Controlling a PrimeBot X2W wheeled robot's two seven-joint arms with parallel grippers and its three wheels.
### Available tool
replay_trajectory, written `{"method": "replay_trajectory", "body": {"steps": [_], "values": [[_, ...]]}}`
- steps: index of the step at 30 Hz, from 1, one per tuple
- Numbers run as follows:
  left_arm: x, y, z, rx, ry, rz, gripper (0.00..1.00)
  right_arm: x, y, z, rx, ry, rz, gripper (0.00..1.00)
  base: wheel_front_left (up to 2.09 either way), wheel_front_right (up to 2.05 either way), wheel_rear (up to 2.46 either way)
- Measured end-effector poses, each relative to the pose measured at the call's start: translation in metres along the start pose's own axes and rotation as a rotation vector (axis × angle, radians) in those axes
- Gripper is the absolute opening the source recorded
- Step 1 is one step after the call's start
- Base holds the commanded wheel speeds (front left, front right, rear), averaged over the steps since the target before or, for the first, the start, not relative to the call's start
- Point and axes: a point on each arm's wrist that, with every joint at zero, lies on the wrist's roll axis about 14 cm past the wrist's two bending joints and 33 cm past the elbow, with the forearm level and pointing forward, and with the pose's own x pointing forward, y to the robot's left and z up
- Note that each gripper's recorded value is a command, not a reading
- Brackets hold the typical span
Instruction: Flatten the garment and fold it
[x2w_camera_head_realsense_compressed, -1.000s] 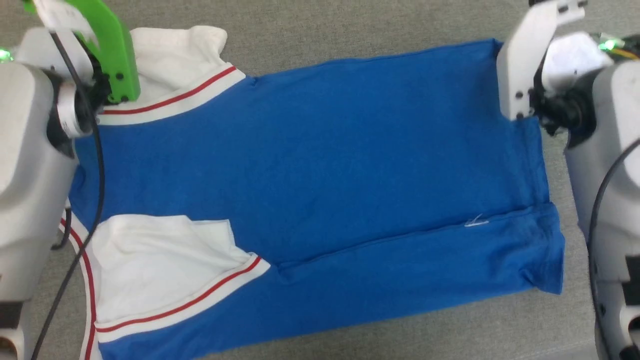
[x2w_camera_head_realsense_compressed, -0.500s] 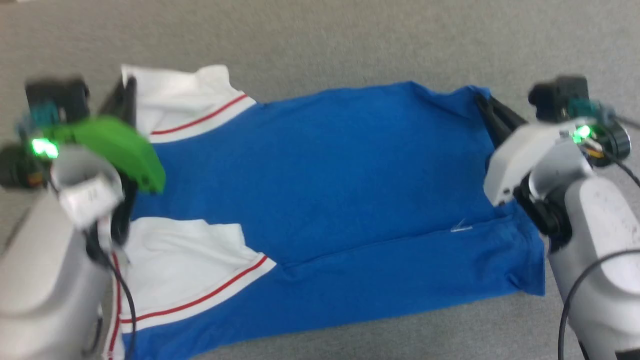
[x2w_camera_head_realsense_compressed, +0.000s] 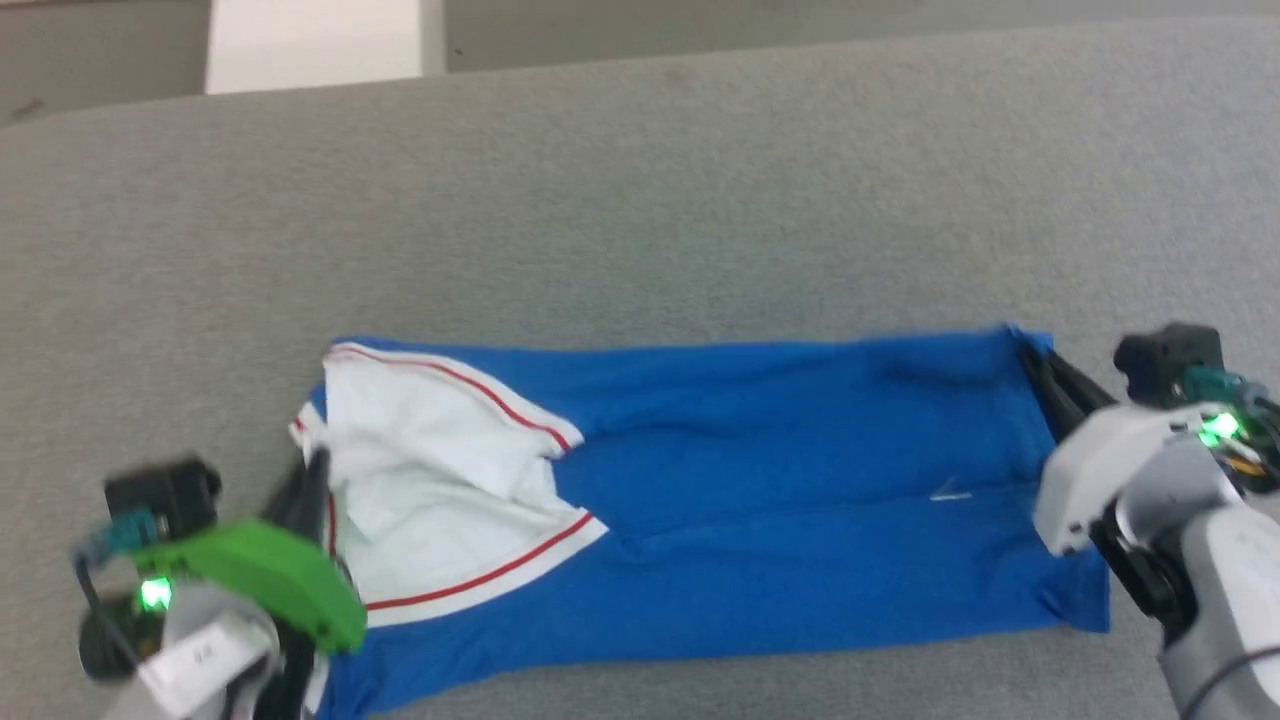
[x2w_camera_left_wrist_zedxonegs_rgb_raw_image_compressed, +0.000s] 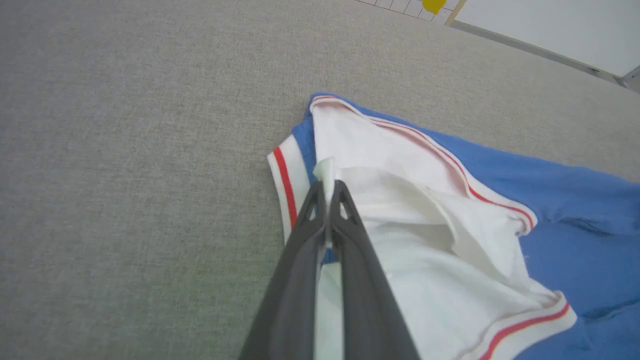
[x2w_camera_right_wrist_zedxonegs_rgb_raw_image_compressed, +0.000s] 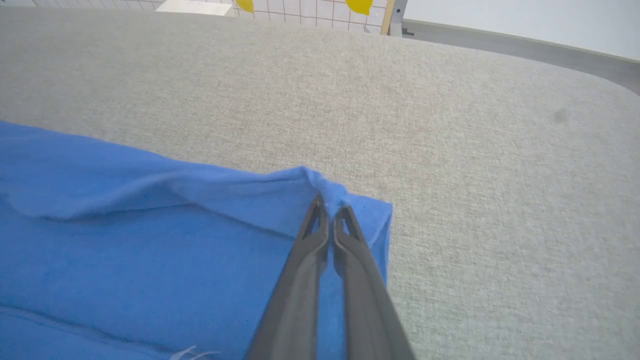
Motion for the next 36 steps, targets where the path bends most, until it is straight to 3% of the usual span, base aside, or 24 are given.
{"method": "replay_trajectory", "body": {"steps": [6,12,23,24,25,26,27,36], "values": [[-0.034,0.019,-0.036,-0.054,0.109,0.058,0.00,-0.012,-0.004,-0.027,-0.025,0.128,0.000,0.00,0.00,0.00,0.00],[-0.055,0.015,-0.071,-0.101,0.213,0.055,0.00,-0.021,-0.003,-0.057,-0.074,0.290,0.012,0.00,0.00,0.00,0.00],[-0.055,0.001,-0.104,-0.124,0.327,0.004,0.00,-0.023,0.004,-0.086,-0.086,0.462,0.032,0.00,0.00,0.00,0.00],[-0.054,0.001,-0.105,-0.127,0.328,-0.001,0.00,-0.023,0.004,-0.085,-0.076,0.461,0.030,0.04,0.00,0.00,0.00],[-0.054,0.000,-0.104,-0.138,0.326,-0.003,0.17,-0.024,0.004,-0.084,-0.069,0.457,0.027,0.27,0.00,0.00,0.00],[-0.054,-0.001,-0.103,-0.147,0.315,-0.006,0.83,-0.025,0.004,-0.082,-0.066,0.450,0.026,0.96,0.00,0.00,0.00],[-0.053,-0.002,-0.101,-0.152,0.302,-0.005,1.00,-0.026,0.004,-0.081,-0.058,0.444,0.023,1.00,0.00,0.00,0.00],[-0.052,-0.010,-0.060,-0.104,-0.004,0.002,1.00,-0.042,0.020,-0.047,0.090,0.204,0.022,1.00,0.00,0.00,0.00]]}}
